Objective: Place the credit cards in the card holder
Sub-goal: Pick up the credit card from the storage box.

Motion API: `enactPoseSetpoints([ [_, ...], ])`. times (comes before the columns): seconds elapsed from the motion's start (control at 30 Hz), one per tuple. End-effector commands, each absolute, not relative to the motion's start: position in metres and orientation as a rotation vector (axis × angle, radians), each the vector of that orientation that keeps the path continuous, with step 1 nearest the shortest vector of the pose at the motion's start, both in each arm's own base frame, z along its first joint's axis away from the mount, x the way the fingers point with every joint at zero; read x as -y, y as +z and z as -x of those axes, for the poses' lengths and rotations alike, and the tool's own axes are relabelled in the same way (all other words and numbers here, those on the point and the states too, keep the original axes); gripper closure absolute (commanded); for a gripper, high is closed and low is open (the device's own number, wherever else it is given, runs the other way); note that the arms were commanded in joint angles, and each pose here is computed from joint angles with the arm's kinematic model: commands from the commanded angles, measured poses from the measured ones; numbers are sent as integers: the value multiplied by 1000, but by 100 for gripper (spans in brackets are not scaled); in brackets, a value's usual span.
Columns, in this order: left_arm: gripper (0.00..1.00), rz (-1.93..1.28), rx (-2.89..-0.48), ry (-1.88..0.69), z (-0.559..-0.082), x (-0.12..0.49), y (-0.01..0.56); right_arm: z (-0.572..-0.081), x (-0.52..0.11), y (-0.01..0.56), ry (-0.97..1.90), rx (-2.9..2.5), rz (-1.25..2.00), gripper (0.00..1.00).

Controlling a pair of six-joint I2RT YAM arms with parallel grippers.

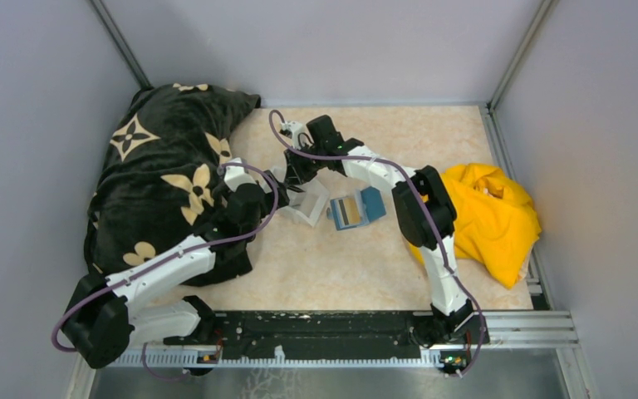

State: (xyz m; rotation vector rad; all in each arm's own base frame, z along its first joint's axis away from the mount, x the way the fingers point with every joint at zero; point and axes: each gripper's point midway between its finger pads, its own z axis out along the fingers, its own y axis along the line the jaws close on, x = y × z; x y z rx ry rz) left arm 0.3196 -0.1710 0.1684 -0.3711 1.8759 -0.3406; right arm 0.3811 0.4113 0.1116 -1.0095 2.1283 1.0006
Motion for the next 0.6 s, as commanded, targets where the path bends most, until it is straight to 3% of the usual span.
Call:
enactPoseSetpoints([
  [0.0, 5, 378, -1856, -378, -324, 178, 180, -379, -417, 159, 1046, -2019, 1010, 79],
  [0.4, 5, 379, -1863, -383, -323, 180, 177, -378, -413, 151, 1027, -2048, 1006, 83],
  [0.57, 5, 379, -1867, -386, -323, 180, 175, -376, -410, 144, 1019, -2061, 1008, 58],
])
